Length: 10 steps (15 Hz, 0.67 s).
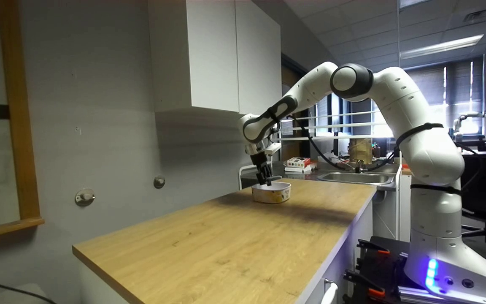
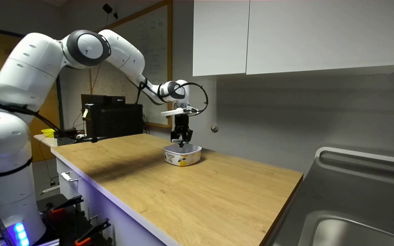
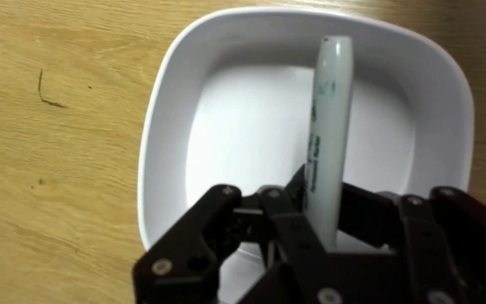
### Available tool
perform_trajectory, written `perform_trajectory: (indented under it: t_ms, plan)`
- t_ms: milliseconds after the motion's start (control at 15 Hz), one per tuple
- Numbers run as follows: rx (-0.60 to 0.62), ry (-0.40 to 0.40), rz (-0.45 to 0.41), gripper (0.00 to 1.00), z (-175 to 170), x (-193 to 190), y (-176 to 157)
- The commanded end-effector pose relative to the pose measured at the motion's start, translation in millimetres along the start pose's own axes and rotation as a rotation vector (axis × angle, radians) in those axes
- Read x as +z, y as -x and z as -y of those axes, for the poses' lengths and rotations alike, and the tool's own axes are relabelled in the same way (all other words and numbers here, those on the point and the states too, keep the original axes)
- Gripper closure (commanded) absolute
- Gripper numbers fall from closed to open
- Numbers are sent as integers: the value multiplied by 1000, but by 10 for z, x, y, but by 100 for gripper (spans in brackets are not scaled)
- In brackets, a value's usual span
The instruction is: Pick up the marker and put it in bowl
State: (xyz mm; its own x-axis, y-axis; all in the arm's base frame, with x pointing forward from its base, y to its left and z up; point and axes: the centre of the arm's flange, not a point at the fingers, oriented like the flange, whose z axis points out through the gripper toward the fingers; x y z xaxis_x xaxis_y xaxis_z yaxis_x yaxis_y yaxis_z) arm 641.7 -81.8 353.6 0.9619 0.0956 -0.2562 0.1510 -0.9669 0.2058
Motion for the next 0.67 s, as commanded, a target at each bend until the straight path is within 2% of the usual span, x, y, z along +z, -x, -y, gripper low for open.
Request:
perform_trajectory:
  t_ms: [0, 133, 600]
  plan:
    - [-19, -6, 15, 72, 0, 167, -2]
    - [-24, -3, 23, 72, 8, 176, 20]
    - [-43, 0, 13, 21, 69, 97, 83]
